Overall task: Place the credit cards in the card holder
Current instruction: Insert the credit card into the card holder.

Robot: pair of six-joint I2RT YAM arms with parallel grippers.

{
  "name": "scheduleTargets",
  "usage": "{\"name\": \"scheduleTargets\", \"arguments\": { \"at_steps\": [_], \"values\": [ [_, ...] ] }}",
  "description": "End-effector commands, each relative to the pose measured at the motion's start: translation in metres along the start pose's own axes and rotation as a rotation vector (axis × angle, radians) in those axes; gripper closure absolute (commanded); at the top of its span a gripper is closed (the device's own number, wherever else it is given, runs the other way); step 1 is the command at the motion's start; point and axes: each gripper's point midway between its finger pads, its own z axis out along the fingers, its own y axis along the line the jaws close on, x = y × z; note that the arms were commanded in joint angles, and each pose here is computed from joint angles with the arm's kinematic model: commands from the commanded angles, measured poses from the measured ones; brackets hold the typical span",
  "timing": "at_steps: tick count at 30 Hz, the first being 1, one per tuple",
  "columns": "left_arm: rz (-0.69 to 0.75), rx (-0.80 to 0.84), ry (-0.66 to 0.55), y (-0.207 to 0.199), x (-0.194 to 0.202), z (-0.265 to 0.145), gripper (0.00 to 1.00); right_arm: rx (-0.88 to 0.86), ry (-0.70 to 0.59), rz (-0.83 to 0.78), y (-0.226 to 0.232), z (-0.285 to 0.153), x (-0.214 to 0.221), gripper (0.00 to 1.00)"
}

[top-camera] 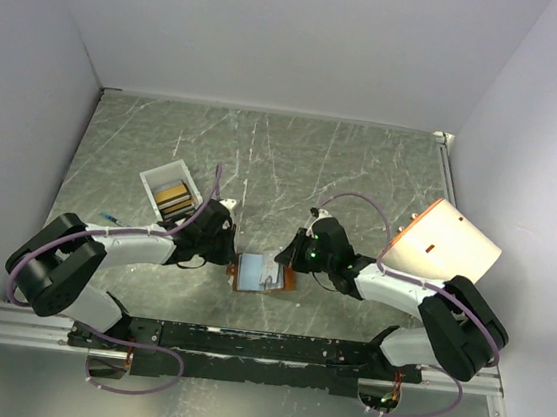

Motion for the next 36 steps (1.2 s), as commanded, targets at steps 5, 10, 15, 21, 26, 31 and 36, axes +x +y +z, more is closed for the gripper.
{"name": "scheduleTargets", "arguments": {
  "at_steps": [5,10,15,21,26,31,36],
  "values": [
    [-0.013,-0.035,0.060,0.014,0.022,0.000,0.93,0.029,0.012,0.013,-0.013,-0.003,0.009,1.00],
    [-0.018,-0.034,0.060,0.014,0.023,-0.001,0.93,0.037,0.029,0.017,-0.016,-0.004,0.014,1.00],
    [-0.026,-0.033,0.062,0.014,0.025,0.000,0.93,0.039,0.035,0.019,-0.018,-0.004,0.017,1.00],
    [-0.035,-0.026,0.069,0.014,0.027,0.001,0.93,0.036,0.046,0.021,-0.019,-0.002,0.020,1.00],
    [-0.036,-0.019,0.070,0.012,0.027,0.001,0.93,0.038,0.055,0.022,-0.020,0.000,0.022,1.00],
    [-0.041,-0.014,0.069,0.012,0.028,0.000,0.93,0.030,0.065,0.022,-0.020,0.003,0.024,1.00],
    [-0.045,0.000,0.074,0.009,0.029,-0.001,0.93,0.034,0.063,0.021,-0.020,0.002,0.024,1.00]
  ]
}}
